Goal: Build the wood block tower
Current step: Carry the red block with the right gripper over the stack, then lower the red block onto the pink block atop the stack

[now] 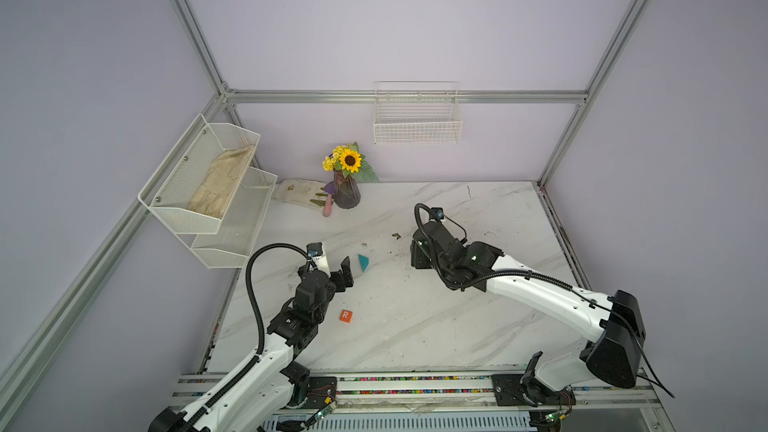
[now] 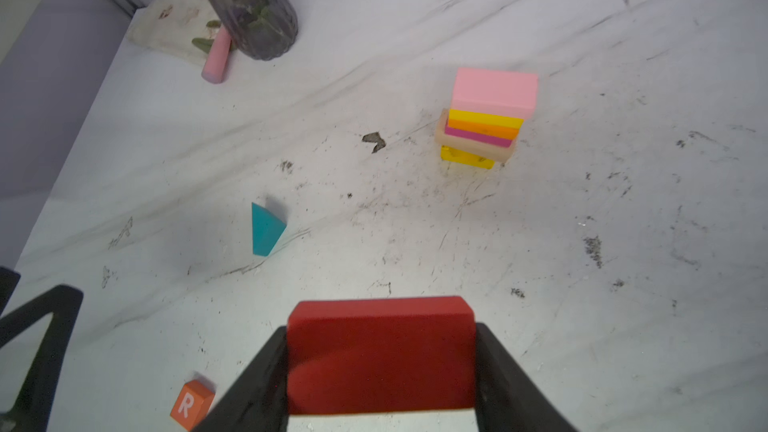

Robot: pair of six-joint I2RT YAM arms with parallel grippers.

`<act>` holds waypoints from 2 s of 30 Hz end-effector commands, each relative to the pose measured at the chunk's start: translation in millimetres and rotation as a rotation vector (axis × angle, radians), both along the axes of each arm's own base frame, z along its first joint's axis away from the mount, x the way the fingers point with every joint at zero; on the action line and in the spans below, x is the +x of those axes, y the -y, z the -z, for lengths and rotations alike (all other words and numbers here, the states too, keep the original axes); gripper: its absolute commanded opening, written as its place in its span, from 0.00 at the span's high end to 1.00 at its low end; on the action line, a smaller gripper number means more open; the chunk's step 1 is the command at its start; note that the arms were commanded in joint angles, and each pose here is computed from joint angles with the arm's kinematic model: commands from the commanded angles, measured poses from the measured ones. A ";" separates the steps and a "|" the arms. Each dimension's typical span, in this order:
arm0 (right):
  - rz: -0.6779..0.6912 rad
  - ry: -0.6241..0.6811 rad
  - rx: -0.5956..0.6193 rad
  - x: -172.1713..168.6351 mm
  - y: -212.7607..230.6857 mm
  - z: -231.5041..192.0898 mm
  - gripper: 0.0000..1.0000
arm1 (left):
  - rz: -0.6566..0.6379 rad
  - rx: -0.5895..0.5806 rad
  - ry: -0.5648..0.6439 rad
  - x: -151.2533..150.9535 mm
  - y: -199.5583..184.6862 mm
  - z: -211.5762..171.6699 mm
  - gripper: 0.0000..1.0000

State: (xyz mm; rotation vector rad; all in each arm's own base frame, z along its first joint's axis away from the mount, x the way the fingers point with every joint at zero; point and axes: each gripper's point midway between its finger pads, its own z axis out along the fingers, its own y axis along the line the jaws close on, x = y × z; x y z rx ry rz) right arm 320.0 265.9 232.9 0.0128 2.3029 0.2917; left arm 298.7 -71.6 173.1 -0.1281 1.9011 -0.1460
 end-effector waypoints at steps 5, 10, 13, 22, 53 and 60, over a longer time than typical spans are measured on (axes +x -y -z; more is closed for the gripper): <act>0.102 -0.045 -0.090 48.1 27.3 -4.3 0.63 | 0.004 -0.002 0.007 -1.9 -0.9 6.7 0.07; 0.126 -0.087 -0.088 78.1 25.1 7.8 0.63 | 0.007 -0.004 0.008 -2.8 -0.8 6.9 0.07; 0.136 -0.119 -0.111 96.8 24.8 20.6 0.63 | 0.010 -0.006 0.012 -3.5 -0.4 6.1 0.07; 0.177 -0.176 -0.148 132.3 25.9 48.9 0.60 | 0.010 -0.010 0.016 -4.4 -0.8 5.7 0.06; 0.181 -0.238 -0.199 148.0 42.7 80.9 0.52 | 0.009 -0.010 0.015 -4.6 -1.0 6.4 0.07; 0.177 -0.241 -0.193 148.7 41.6 82.0 0.51 | 0.009 -0.010 0.015 -4.4 -1.0 6.1 0.07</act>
